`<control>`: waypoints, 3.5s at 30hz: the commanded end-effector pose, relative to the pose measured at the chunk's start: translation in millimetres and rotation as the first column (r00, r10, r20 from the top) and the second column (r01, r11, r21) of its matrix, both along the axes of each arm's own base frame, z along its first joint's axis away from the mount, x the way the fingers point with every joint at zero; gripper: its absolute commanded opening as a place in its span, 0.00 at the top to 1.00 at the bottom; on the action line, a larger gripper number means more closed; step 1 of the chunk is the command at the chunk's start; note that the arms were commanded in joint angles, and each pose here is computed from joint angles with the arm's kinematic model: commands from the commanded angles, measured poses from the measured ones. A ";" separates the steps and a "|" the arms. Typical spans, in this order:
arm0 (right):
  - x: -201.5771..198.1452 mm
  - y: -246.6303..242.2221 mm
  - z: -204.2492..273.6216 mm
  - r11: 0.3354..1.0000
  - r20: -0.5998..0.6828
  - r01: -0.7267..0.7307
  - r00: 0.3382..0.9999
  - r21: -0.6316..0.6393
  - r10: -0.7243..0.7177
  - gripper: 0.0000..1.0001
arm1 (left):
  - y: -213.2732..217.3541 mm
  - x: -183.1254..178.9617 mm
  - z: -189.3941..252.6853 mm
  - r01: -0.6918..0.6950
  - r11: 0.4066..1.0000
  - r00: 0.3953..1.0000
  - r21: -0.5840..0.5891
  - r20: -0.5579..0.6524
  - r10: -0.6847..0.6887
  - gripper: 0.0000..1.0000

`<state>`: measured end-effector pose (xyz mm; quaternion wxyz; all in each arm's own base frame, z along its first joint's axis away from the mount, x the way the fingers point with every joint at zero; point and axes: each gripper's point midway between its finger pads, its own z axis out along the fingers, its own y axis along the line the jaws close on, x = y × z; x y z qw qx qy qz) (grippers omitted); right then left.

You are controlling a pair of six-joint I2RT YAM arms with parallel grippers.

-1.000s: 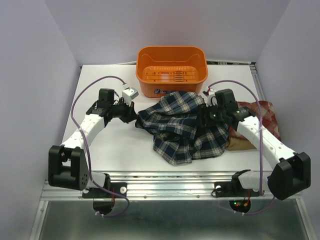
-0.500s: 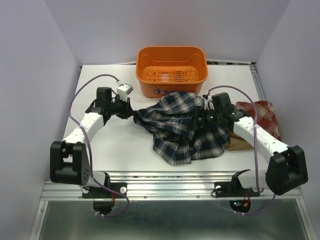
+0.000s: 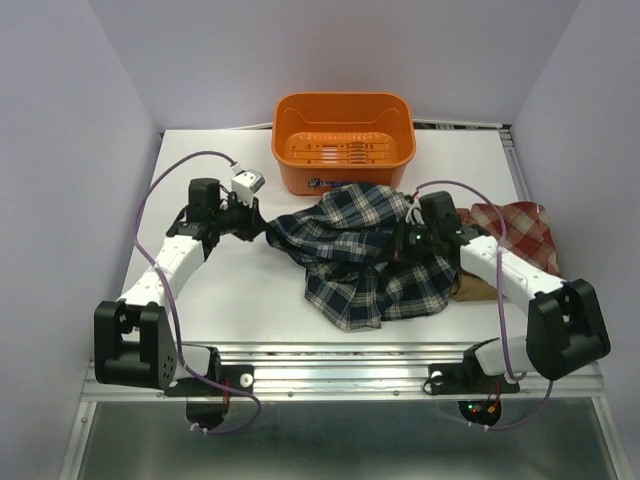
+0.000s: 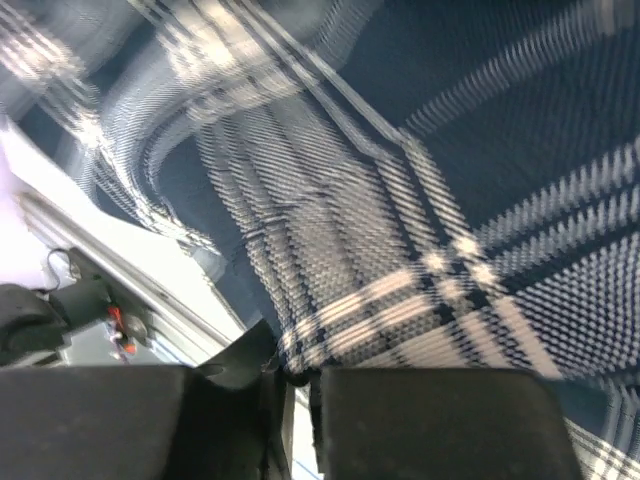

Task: Fold and stack the skirts
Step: Flatten the skirt out

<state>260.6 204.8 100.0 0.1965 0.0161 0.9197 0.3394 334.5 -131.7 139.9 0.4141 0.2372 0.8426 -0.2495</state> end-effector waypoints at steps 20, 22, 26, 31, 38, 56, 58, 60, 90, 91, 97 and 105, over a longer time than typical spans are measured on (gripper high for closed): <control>83.4 -53.5 318.7 0.910 0.773 0.070 0.556 -0.409 0.304 0.99 | 52.9 -33.6 205.4 -0.079 0.911 0.784 0.404 0.590 -0.194 1.00; 52.1 -53.3 298.9 0.878 0.701 -0.057 0.577 -0.476 0.418 0.99 | 47.5 -62.8 215.1 -0.012 0.893 0.747 0.450 0.597 -0.291 1.00; 5.2 -55.2 267.3 0.823 0.570 -0.243 0.621 -0.513 0.538 0.99 | 51.9 -100.8 211.9 0.033 0.877 0.778 0.480 0.539 -0.324 1.00; -6.1 -63.0 261.0 0.778 0.504 -0.292 0.626 -0.557 0.595 0.99 | 47.7 -125.4 231.8 0.027 0.923 0.798 0.384 0.547 -0.252 1.00; 34.1 -46.6 171.5 0.648 0.281 -0.501 0.623 -0.574 0.730 0.99 | 44.7 -82.8 139.6 0.078 0.932 0.931 0.355 0.308 -0.195 1.00; 108.4 -59.8 64.6 0.787 0.010 -0.448 0.866 -0.424 0.499 0.99 | -139.3 -139.9 37.5 0.689 0.542 0.563 0.481 0.116 -0.818 0.29; 105.5 -67.6 55.9 0.783 -0.015 -0.452 0.869 -0.426 0.494 0.99 | -156.5 -148.8 22.7 0.740 0.462 0.497 0.489 0.064 -0.865 0.19; 98.2 -73.6 48.2 0.788 -0.043 -0.456 0.874 -0.413 0.483 0.99 | -177.4 -163.8 19.0 0.778 0.370 0.402 0.507 0.050 -0.914 0.12; 63.7 -88.5 15.2 0.803 -0.064 -0.483 0.867 -0.349 0.494 0.99 | -262.7 -201.1 -86.0 0.706 0.254 0.325 0.661 0.015 -0.945 0.27; 65.0 -88.3 14.5 0.804 -0.053 -0.479 0.868 -0.353 0.494 0.99 | -259.7 -196.4 -84.9 0.685 0.266 0.343 0.678 0.022 -0.939 0.38; 51.6 -90.4 13.8 0.800 -0.011 -0.488 0.856 -0.350 0.518 0.98 | -251.3 -191.1 -57.9 0.646 0.346 0.397 0.681 0.087 -0.913 0.91; 59.8 -126.1 11.8 0.816 0.056 -0.455 0.861 -0.356 0.505 0.79 | -217.7 -159.2 57.6 0.691 0.619 0.588 0.374 0.207 -0.782 1.00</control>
